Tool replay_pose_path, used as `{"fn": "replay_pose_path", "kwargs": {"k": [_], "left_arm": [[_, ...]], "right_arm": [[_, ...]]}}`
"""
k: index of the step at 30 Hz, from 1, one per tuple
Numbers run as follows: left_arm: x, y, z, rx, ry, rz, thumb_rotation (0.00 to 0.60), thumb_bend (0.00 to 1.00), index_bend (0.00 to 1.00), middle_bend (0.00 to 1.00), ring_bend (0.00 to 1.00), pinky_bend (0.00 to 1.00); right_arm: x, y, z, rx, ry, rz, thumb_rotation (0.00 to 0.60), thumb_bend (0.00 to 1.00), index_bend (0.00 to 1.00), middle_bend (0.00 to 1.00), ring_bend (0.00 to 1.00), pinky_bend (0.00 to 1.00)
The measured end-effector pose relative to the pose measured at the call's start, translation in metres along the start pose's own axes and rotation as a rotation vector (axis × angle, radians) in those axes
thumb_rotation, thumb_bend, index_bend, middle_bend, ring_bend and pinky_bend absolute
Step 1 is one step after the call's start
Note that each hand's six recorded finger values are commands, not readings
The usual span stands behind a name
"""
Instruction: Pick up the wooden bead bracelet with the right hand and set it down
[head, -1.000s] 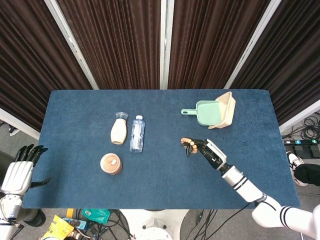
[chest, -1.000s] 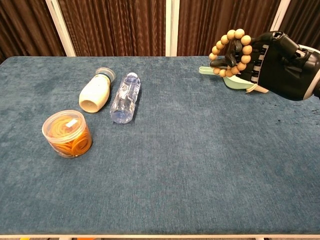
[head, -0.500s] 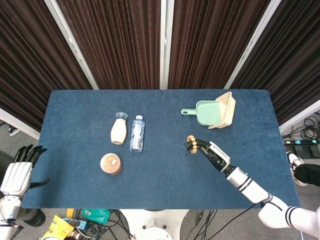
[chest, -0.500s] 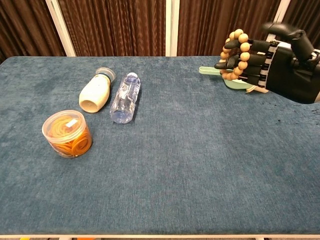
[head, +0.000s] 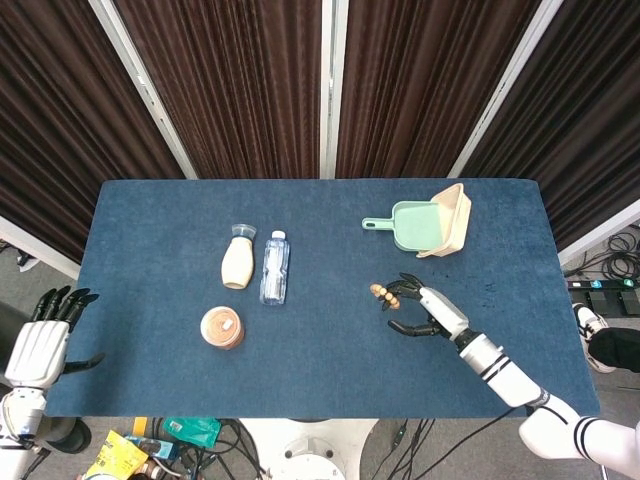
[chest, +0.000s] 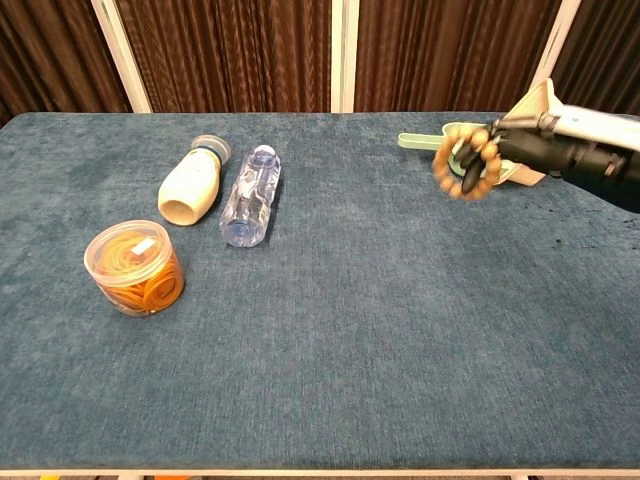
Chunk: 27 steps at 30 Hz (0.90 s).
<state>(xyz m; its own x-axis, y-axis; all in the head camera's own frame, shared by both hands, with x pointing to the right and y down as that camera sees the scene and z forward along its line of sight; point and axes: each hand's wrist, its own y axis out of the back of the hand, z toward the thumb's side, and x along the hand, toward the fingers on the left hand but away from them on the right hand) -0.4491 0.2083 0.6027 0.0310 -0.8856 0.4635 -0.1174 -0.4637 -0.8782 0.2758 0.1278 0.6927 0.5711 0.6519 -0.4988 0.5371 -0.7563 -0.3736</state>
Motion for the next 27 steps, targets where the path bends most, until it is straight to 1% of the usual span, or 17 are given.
{"fn": "replay_pose_path", "kwargs": {"k": [1,2,5,7,8,9,10,12,13,15,17,18,19,21,22,24,27], "left_arm": [[0.000,0.000,0.000,0.000,0.000,0.000,0.600,0.03,0.17,0.13,0.02,0.02],[0.000,-0.001,-0.001,-0.001,0.001,0.000,0.600,0.03,0.17,0.13,0.02,0.02],[0.000,-0.002,-0.002,-0.004,0.007,-0.002,0.600,0.03,0.17,0.13,0.02,0.02],[0.000,-0.003,-0.003,-0.006,0.011,-0.003,0.600,0.03,0.17,0.13,0.02,0.02],[0.000,-0.003,-0.003,-0.007,0.013,-0.002,0.600,0.03,0.17,0.13,0.02,0.02],[0.000,-0.003,-0.004,-0.006,0.015,0.000,0.600,0.03,0.17,0.13,0.02,0.02],[0.000,-0.003,-0.005,-0.004,0.016,0.002,0.600,0.03,0.17,0.13,0.02,0.02],[0.001,-0.001,-0.006,0.001,0.020,0.012,0.600,0.03,0.17,0.13,0.02,0.02],[0.001,-0.001,-0.006,0.004,0.024,0.016,0.600,0.03,0.17,0.13,0.02,0.02],[0.002,-0.001,-0.009,0.016,0.038,0.027,0.600,0.03,0.17,0.13,0.02,0.02],[0.001,-0.002,-0.011,0.027,0.058,0.042,0.600,0.03,0.17,0.13,0.02,0.02],[0.001,-0.002,-0.013,0.031,0.066,0.049,0.600,0.03,0.17,0.13,0.02,0.02],[0.001,-0.002,-0.013,0.033,0.073,0.057,0.600,0.03,0.17,0.13,0.02,0.02],[0.002,-0.001,-0.015,0.039,0.082,0.071,0.600,0.03,0.17,0.13,0.02,0.02],[0.002,-0.001,-0.015,0.043,0.084,0.077,0.600,0.03,0.17,0.13,0.02,0.02],[0.002,0.000,-0.014,0.058,0.090,0.096,0.600,0.04,0.17,0.13,0.02,0.02],[0.001,0.001,-0.011,0.062,0.085,0.116,0.600,0.03,0.17,0.13,0.02,0.02]], "right_arm": [[-0.001,-0.001,-0.002,0.073,-0.011,0.003,0.262,0.16,0.24,0.34,0.14,0.00],[-0.002,-0.002,-0.005,0.171,-0.026,0.008,0.272,0.16,0.18,0.30,0.12,0.00],[-0.004,-0.004,-0.011,0.400,-0.065,0.017,0.298,0.17,0.06,0.22,0.06,0.00],[-0.005,-0.003,-0.014,0.504,-0.087,0.013,0.320,0.17,0.03,0.20,0.04,0.00],[-0.004,-0.001,-0.014,0.552,-0.100,0.001,0.347,0.17,0.03,0.19,0.04,0.00],[-0.004,0.003,-0.014,0.578,-0.110,-0.014,0.373,0.17,0.03,0.19,0.04,0.00],[-0.002,0.007,-0.013,0.596,-0.119,-0.035,0.425,0.18,0.03,0.19,0.04,0.00],[0.005,0.019,-0.012,0.620,-0.130,-0.094,0.536,0.27,0.03,0.20,0.04,0.00],[0.010,0.026,-0.011,0.621,-0.135,-0.126,0.561,0.30,0.03,0.20,0.04,0.00],[0.027,0.044,-0.011,0.614,-0.151,-0.209,0.585,0.33,0.03,0.21,0.04,0.00],[0.054,0.063,-0.013,0.616,-0.186,-0.294,0.584,0.33,0.03,0.20,0.04,0.00],[0.068,0.072,-0.014,0.618,-0.205,-0.328,0.571,0.33,0.03,0.19,0.02,0.00],[0.082,0.079,-0.013,0.619,-0.224,-0.360,0.542,0.33,0.02,0.18,0.01,0.00],[0.114,0.093,-0.011,0.614,-0.265,-0.423,0.398,0.33,0.00,0.12,0.00,0.00],[0.126,0.096,-0.009,0.607,-0.282,-0.443,0.364,0.33,0.00,0.11,0.00,0.00],[0.153,0.102,-0.006,0.593,-0.321,-0.475,0.336,0.34,0.00,0.08,0.00,0.00],[0.179,0.103,-0.003,0.585,-0.358,-0.500,0.330,0.34,0.00,0.07,0.00,0.00]]}}
